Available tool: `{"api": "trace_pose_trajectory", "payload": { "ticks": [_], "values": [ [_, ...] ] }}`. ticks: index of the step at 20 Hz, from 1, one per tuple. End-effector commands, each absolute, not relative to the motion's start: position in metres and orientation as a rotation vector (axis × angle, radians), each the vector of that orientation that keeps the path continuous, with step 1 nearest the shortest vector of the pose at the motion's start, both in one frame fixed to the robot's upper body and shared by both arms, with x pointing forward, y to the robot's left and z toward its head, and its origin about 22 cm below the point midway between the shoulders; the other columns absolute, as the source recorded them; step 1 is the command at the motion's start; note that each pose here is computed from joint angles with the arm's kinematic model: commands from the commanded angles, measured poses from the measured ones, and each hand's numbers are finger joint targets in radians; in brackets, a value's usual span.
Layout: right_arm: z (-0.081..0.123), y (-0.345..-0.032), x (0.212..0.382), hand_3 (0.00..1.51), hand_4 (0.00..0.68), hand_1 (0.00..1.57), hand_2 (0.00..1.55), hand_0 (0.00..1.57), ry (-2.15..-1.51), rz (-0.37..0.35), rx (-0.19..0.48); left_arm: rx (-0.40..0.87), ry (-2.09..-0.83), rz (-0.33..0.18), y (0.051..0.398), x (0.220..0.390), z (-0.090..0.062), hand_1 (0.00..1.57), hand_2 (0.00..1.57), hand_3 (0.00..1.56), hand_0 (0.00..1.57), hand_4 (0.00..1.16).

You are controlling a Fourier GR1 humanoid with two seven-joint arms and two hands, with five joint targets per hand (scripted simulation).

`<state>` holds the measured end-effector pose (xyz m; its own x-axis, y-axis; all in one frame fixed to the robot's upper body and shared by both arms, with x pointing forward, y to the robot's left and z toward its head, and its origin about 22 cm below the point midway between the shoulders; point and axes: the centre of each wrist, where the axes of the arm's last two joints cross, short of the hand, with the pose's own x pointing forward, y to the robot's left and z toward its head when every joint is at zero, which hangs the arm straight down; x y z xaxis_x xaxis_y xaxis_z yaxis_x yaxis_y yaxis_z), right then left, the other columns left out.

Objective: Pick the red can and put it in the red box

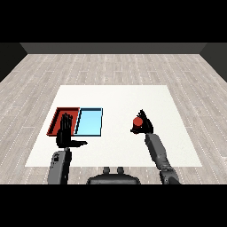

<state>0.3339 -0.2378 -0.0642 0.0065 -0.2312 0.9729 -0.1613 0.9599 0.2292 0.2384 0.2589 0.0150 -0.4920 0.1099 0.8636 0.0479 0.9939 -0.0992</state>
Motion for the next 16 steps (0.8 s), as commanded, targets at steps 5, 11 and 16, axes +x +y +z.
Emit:
{"api": "trace_pose_trajectory", "payload": {
  "ticks": [5,11,16],
  "values": [
    [-0.063,-0.252,0.340,1.46,0.493,1.52,1.50,1.52,-1.579,-0.059,0.183,-0.104,-2.090,0.080,0.256,0.227,-0.005,0.00,0.00,0.00,0.00,0.00],
    [-0.070,-0.231,0.333,1.42,0.575,1.54,1.47,1.54,-1.533,0.031,0.055,-0.098,-2.081,0.071,0.243,0.231,0.007,0.00,0.00,0.00,0.00,0.00],
    [-0.059,-0.218,0.358,1.42,0.551,1.53,1.47,1.53,-1.536,0.069,0.047,-0.119,-2.095,0.098,0.258,0.256,0.013,0.00,0.00,0.00,0.00,0.00]
  ]
}}
